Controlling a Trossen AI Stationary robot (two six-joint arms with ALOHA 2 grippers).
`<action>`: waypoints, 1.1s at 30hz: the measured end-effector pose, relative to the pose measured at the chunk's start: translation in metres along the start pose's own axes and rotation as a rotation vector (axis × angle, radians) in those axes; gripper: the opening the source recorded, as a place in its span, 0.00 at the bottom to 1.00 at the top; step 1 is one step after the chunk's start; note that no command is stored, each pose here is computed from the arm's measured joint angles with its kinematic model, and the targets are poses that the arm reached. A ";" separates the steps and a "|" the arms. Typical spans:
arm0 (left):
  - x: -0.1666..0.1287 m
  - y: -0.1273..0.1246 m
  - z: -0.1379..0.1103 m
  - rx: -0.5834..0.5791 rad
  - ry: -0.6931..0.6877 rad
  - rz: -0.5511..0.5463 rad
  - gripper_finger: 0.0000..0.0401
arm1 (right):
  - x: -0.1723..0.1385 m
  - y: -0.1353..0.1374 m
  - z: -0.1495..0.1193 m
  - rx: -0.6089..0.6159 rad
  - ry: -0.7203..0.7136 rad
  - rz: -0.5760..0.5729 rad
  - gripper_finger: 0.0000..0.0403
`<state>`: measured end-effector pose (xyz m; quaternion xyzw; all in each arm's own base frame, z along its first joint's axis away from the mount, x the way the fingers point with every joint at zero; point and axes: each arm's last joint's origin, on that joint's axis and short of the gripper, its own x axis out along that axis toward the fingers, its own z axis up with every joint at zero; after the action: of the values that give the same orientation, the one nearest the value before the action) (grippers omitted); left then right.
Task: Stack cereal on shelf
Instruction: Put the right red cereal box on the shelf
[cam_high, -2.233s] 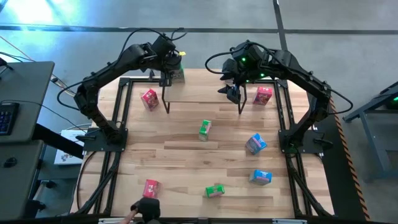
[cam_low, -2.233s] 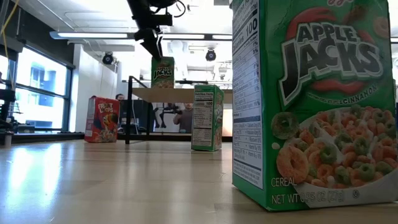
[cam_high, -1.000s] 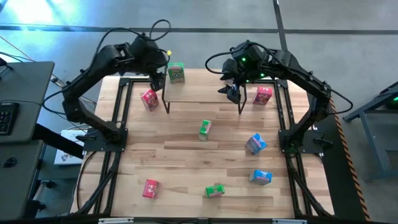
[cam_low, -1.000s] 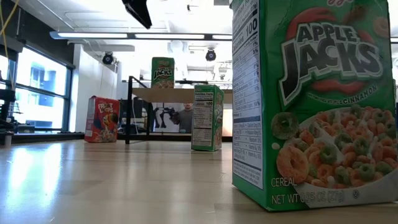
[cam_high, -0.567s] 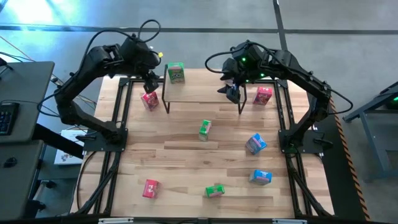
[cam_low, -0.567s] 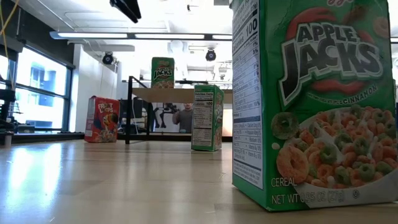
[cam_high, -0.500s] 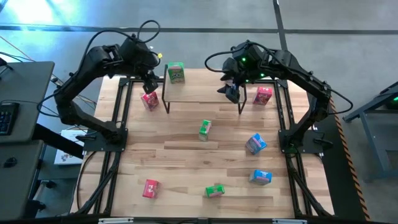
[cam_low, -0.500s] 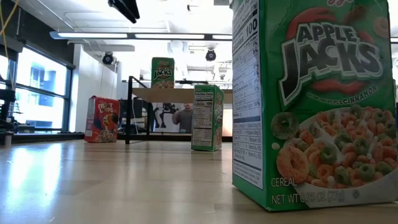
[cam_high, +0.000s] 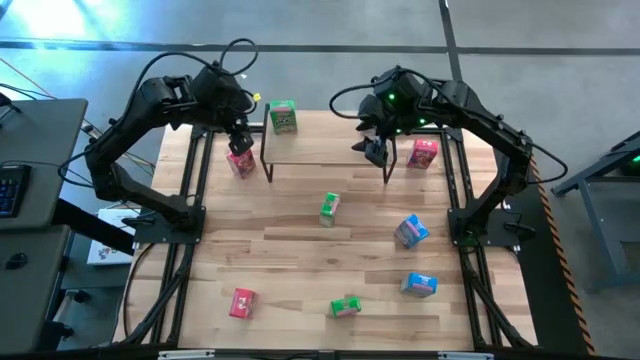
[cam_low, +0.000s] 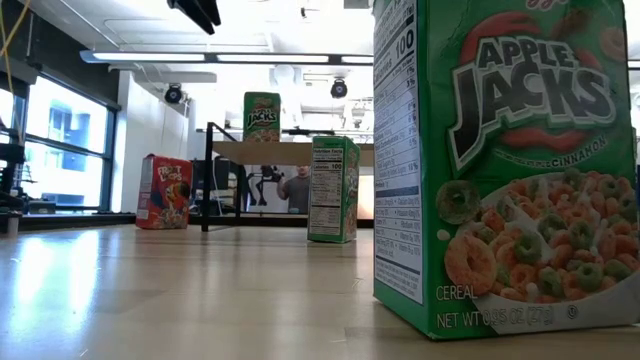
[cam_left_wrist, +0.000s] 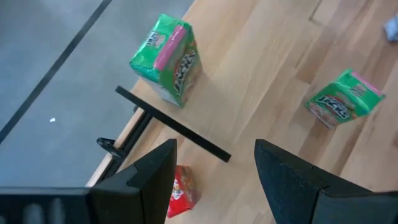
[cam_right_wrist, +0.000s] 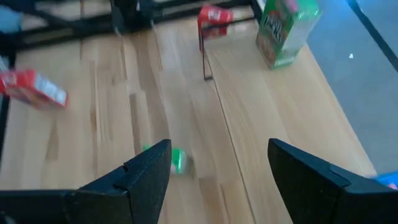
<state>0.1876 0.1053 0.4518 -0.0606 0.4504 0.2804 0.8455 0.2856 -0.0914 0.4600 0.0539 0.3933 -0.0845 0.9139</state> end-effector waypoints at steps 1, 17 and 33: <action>-0.001 -0.001 0.000 0.005 -0.002 -0.004 0.52 | 0.000 -0.001 -0.002 -0.007 0.025 -0.017 0.64; -0.001 -0.005 0.000 -0.009 -0.009 -0.012 0.52 | -0.009 -0.003 -0.028 -0.076 0.288 -0.160 0.65; -0.001 -0.005 0.000 -0.009 -0.009 -0.012 0.52 | -0.079 -0.020 -0.049 -0.009 0.139 -0.263 0.64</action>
<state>0.1899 0.1012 0.4523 -0.0657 0.4452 0.2774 0.8488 0.1935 -0.0936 0.4838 0.0037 0.4598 -0.1979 0.8657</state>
